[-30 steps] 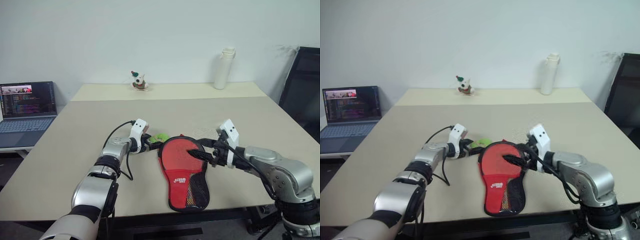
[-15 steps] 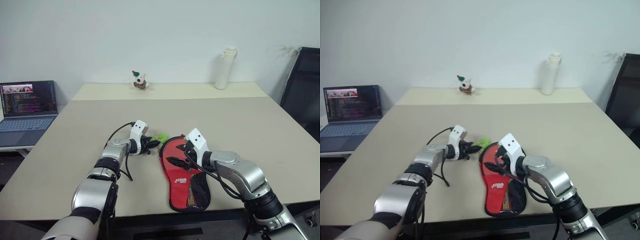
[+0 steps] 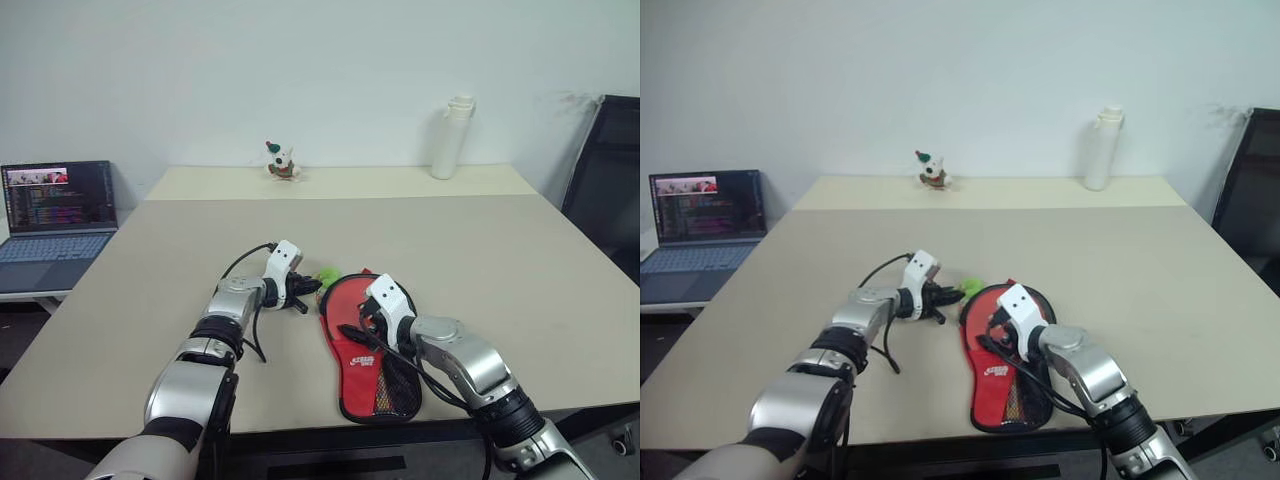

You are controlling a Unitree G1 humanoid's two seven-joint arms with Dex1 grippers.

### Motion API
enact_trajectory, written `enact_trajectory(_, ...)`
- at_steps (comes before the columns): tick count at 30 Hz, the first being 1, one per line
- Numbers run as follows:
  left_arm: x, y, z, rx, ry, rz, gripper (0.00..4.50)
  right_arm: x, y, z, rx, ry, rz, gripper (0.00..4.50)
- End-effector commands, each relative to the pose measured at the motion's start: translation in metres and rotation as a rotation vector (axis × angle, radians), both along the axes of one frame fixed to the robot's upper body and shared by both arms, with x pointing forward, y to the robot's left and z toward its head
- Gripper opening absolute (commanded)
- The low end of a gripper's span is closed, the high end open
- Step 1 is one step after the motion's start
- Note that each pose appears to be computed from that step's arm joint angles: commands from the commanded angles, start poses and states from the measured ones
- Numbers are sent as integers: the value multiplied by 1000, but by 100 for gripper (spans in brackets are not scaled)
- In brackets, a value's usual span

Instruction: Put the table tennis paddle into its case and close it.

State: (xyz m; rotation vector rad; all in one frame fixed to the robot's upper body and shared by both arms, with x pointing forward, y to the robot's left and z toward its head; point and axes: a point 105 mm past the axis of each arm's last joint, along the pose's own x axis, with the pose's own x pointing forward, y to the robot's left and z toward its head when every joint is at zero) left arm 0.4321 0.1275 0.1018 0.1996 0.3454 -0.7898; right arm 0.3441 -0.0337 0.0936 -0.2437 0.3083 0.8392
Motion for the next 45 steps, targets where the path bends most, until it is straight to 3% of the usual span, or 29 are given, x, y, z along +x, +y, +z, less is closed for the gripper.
enact_trajectory(1,15,-5,29,90,-134,12,1,-5,-8,-21,-22,66,-17,363)
enact_trajectory(9,38,-25,65,207,-311,106,1,-17,-5,-43,-33,129,-2,363)
enact_trajectory(17,40,-71,80,354,-492,60,1,-39,-2,-62,-46,197,12,363)
enact_trajectory(28,14,-158,76,524,-739,-197,1,-83,3,-85,-44,302,5,363)
enact_trajectory(33,-12,-205,67,528,-817,-362,1,-97,9,-90,-33,334,8,363)
enact_trajectory(45,-35,-230,56,446,-772,-500,1,-92,14,-88,-22,325,7,363)
